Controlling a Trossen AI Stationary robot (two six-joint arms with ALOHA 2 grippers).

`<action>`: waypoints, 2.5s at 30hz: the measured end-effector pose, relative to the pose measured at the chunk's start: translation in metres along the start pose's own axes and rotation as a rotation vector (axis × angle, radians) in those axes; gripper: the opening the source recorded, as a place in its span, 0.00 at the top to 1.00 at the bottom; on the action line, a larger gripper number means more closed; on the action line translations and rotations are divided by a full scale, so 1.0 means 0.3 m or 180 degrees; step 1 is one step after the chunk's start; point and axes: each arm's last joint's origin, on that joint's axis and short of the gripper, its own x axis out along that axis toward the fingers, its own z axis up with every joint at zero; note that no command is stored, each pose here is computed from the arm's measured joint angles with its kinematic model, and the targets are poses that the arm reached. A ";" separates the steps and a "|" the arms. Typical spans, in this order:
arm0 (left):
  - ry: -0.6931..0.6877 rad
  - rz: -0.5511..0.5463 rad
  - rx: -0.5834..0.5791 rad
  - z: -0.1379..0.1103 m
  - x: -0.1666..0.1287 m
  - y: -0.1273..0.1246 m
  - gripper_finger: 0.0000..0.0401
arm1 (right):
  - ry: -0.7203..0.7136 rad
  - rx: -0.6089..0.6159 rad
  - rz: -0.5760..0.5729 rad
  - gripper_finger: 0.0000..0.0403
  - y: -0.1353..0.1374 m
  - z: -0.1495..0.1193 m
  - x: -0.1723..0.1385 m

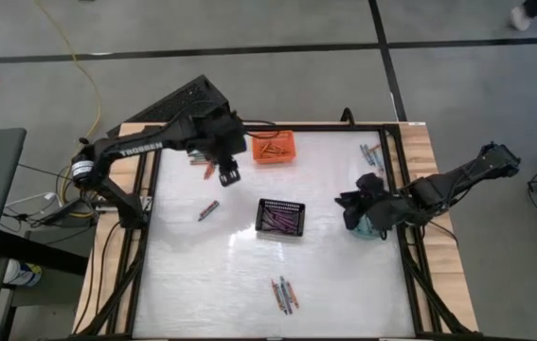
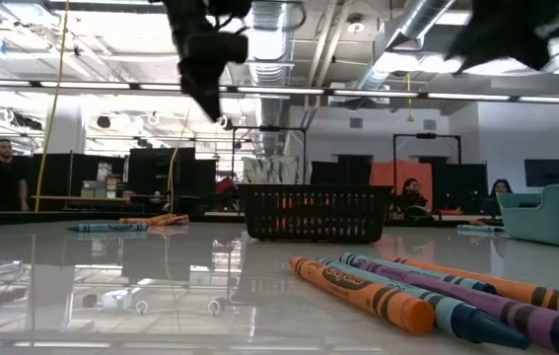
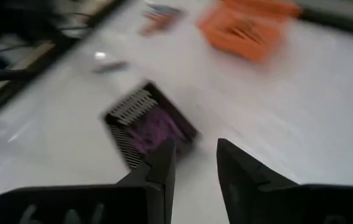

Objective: Sort crayons
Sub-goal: Put the orange crayon into the orange bin

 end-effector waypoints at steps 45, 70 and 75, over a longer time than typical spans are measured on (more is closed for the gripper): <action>0.0573 0.0268 -0.0724 -0.480 0.287 -0.229 0.62 | -0.0540 -0.0607 0.0665 0.72 0.073 0.088 0.009; 0.0713 -0.0003 -0.1011 -0.491 0.345 -0.115 0.62 | -0.0509 -0.0602 0.0717 0.72 0.075 0.087 0.009; 0.0753 0.0014 -0.1033 -0.505 0.353 -0.115 0.62 | -0.0505 -0.0609 0.0713 0.72 0.075 0.086 0.009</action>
